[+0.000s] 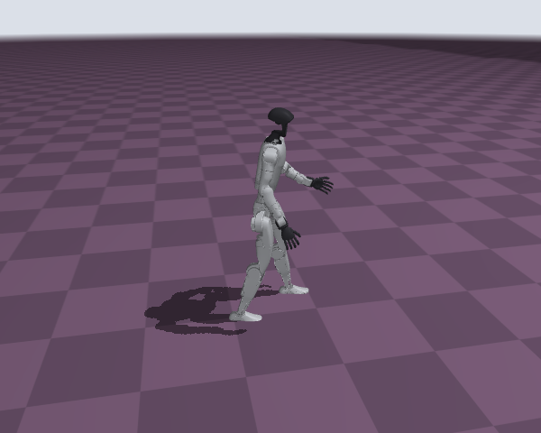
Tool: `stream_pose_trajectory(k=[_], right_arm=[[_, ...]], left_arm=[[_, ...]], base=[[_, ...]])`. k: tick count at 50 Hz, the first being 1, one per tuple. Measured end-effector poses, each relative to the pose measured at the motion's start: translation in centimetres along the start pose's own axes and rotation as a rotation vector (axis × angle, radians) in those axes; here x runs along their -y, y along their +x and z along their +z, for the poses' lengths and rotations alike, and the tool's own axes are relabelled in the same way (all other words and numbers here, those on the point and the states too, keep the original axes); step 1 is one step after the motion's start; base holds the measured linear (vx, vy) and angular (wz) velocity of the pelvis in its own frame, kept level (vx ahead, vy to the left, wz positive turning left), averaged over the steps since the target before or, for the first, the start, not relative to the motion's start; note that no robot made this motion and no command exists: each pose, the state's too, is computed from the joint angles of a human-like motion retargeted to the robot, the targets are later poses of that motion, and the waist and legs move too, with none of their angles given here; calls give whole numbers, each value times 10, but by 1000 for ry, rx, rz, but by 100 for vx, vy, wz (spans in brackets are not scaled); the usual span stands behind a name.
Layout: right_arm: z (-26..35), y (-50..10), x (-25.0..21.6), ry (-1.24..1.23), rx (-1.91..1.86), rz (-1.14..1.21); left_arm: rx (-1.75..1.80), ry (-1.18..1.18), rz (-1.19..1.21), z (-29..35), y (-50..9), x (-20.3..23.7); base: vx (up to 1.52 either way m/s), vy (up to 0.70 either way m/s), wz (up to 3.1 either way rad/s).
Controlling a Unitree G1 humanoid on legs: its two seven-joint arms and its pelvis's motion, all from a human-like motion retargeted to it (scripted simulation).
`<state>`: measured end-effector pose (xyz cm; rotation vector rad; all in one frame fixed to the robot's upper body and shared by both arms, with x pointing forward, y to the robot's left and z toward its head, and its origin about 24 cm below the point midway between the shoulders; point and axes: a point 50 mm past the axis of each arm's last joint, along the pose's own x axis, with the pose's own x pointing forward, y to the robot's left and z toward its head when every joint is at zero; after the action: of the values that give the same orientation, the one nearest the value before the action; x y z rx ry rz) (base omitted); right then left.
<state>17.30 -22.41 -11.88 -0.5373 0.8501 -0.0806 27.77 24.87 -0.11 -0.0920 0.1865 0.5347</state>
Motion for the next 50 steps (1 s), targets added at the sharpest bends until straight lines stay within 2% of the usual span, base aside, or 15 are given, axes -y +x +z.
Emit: stream_pose_trajectory(k=[7, 12, 17, 24, 32, 37, 41, 46, 50], right_arm=[[-32, -5, 8, -12, -104, -7], [-71, -18, 4, 81, -257, -41], [-105, -34, -9, 125, -425, -57], [-129, -50, -18, 125, -531, -35], [-154, -71, -28, 79, -598, 54], [-170, -94, -42, 201, -619, 130], [-180, -111, -51, 259, -634, 177], [-186, -121, -48, 54, -599, 319], [-182, -117, -49, -56, -579, 426]], left_arm=[[-28, 9, -110, -12, -12, 30], [-213, 125, -126, -62, -32, 22], [-525, 193, -14, -129, -71, -14], [-927, 280, 185, -197, -158, -82], [-1189, 369, 289, -219, -260, -142], [-1268, 426, 289, -218, -303, -167], [-1271, 506, 225, -213, -317, -177], [-1264, 562, 97, -210, -314, -174], [-1198, 607, 117, -215, -279, -153]], base=[[-7, -16, 59], [-2, -14, 52], [-1, -9, -2], [0, -2, -3], [10, 6, -15], [14, 11, 16], [8, 12, 40], [-2, 14, 31], [-8, 13, 58]])
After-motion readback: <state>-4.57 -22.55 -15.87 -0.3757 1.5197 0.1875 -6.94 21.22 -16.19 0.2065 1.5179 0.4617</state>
